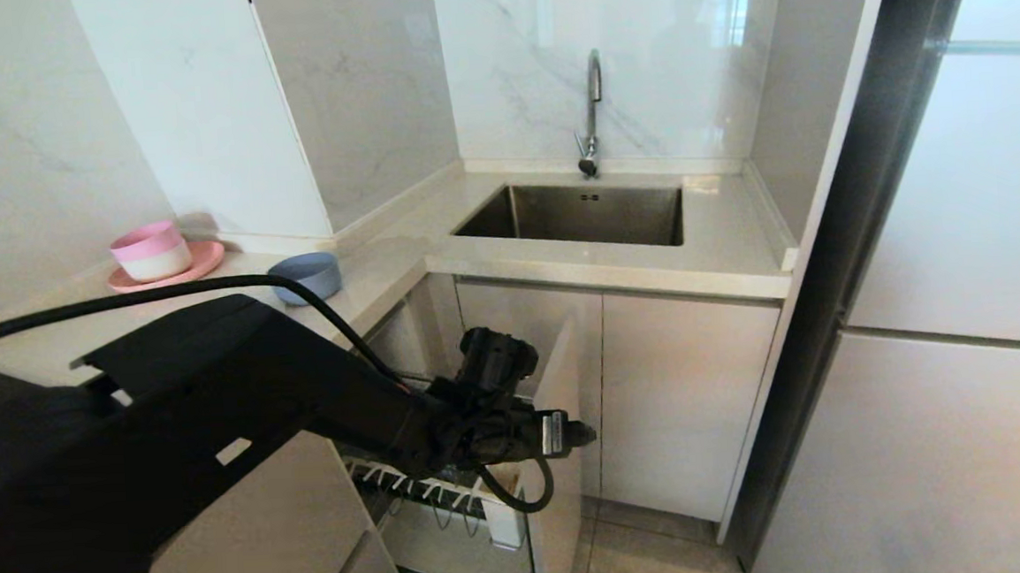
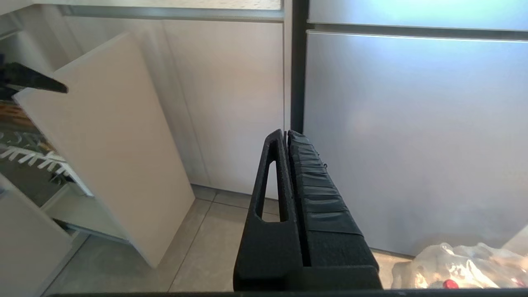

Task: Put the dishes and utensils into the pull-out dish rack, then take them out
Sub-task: Open the cupboard

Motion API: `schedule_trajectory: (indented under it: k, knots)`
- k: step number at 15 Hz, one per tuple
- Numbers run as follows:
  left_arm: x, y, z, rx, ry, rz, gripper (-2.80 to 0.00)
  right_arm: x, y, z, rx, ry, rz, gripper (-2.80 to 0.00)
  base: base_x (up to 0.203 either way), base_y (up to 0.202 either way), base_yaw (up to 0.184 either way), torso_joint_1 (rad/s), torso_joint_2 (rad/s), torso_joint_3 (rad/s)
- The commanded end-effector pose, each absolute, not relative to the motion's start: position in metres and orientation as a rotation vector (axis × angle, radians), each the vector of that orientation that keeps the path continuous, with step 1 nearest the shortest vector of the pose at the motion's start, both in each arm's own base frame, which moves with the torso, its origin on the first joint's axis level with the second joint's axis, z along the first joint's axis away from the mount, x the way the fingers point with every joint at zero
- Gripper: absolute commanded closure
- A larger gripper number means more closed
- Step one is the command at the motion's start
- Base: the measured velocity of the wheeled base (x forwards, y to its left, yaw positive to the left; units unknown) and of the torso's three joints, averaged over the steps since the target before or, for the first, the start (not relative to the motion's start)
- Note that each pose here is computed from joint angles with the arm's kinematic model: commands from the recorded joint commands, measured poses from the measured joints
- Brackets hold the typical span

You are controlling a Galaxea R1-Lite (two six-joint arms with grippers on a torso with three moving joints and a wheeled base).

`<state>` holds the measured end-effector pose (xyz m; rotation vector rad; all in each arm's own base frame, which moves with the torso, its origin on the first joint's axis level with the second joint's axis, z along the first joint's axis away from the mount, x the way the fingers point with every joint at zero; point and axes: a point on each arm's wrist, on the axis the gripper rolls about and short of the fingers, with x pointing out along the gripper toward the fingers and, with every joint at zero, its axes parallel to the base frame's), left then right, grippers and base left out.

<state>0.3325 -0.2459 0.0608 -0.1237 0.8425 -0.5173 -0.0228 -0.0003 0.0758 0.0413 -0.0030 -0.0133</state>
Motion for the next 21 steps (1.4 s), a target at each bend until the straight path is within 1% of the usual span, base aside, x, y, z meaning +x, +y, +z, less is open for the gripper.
schedule_trajectory:
  k: [1, 17, 21]
  knots:
    - [0.329, -0.251, 0.059, -0.129, 0.853, -0.526, -2.80, -0.023, 0.000, 0.076, 0.041, -0.002, -0.014, 0.00, 0.000, 0.000, 0.000, 0.000, 0.00, 0.000]
    - [0.298, -0.284, 0.061, -0.170, 0.870, -0.594, -2.80, -0.023, 0.000, 0.076, 0.041, -0.002, -0.014, 0.00, 0.000, 0.000, 0.000, 0.000, 0.00, 0.000]
    - [0.296, -0.283, 0.068, -0.164, 0.848, -0.577, -2.80, -0.023, 0.000, 0.076, 0.041, -0.002, -0.014, 0.00, 0.000, 0.000, 0.000, 0.000, 0.00, 0.000]
